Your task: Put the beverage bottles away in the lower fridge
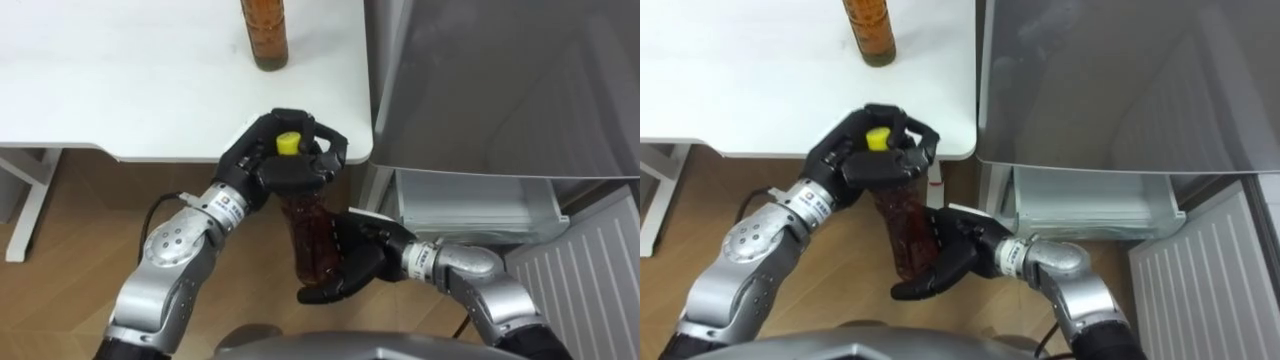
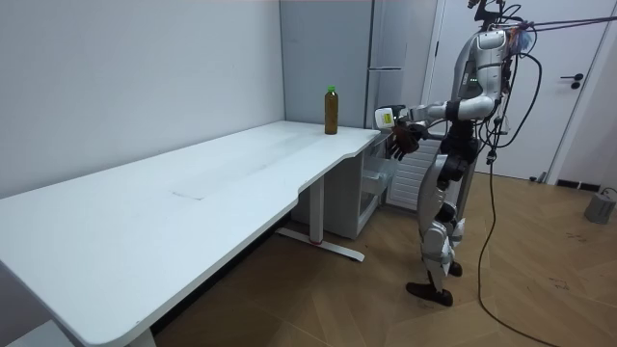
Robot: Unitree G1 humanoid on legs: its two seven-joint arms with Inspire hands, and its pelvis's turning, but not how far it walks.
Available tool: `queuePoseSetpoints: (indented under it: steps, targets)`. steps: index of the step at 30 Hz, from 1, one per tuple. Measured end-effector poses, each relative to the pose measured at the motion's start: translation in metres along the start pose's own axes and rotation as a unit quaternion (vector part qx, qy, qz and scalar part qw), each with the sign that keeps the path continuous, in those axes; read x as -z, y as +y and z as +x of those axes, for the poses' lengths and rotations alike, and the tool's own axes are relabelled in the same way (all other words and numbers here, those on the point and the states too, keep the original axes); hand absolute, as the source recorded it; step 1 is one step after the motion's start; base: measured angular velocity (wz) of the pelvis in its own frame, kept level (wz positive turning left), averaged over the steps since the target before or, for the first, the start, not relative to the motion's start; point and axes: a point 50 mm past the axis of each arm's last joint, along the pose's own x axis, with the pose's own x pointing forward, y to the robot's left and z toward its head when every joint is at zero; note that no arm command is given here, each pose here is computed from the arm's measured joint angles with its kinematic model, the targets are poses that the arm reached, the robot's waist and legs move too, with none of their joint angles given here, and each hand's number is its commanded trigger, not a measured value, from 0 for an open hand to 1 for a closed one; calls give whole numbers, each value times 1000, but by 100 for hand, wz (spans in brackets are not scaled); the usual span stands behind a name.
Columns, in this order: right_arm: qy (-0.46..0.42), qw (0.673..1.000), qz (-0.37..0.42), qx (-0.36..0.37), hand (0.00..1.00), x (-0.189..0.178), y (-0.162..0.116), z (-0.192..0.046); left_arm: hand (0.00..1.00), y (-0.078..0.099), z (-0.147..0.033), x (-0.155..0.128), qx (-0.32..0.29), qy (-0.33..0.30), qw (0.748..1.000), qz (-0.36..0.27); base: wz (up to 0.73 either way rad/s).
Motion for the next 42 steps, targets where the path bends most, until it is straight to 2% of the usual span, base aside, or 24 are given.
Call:
queuePoseSetpoints:
  steps: [2, 10, 17, 24, 25, 26, 27, 42]
  targets:
    - [-9, 1000, 10, -2, 100, -1, 0, 0, 100, -1, 0, 0, 7, 1, 1000, 0, 0]
    - [-29, 999, 30, 0, 100, -2, 1, 1, 100, -9, 2, 3, 25, 4, 1000, -4, 0]
    - [-31, 999, -7, -19, 100, -5, 2, -3, 100, -11, 2, 2, 30, -1, 999, -18, 0]
    - [-37, 999, 0, -19, 100, -6, 2, -3, 100, -13, 3, 1, 33, -10, 999, -27, 0]
    - [-38, 999, 1, -20, 100, -6, 2, -3, 82, -13, 3, 1, 33, -10, 999, -28, 0]
    - [-40, 999, 3, -21, 100, -6, 3, -3, 56, -13, 3, 1, 33, -11, 999, -32, 0]
    - [-40, 999, 3, -22, 100, -6, 3, -3, 0, -13, 3, 1, 33, -11, 999, -33, 0]
    - [-27, 999, 15, -26, 100, -1, 2, -6, 0, -11, 4, -8, 39, -35, 998, -22, 0]
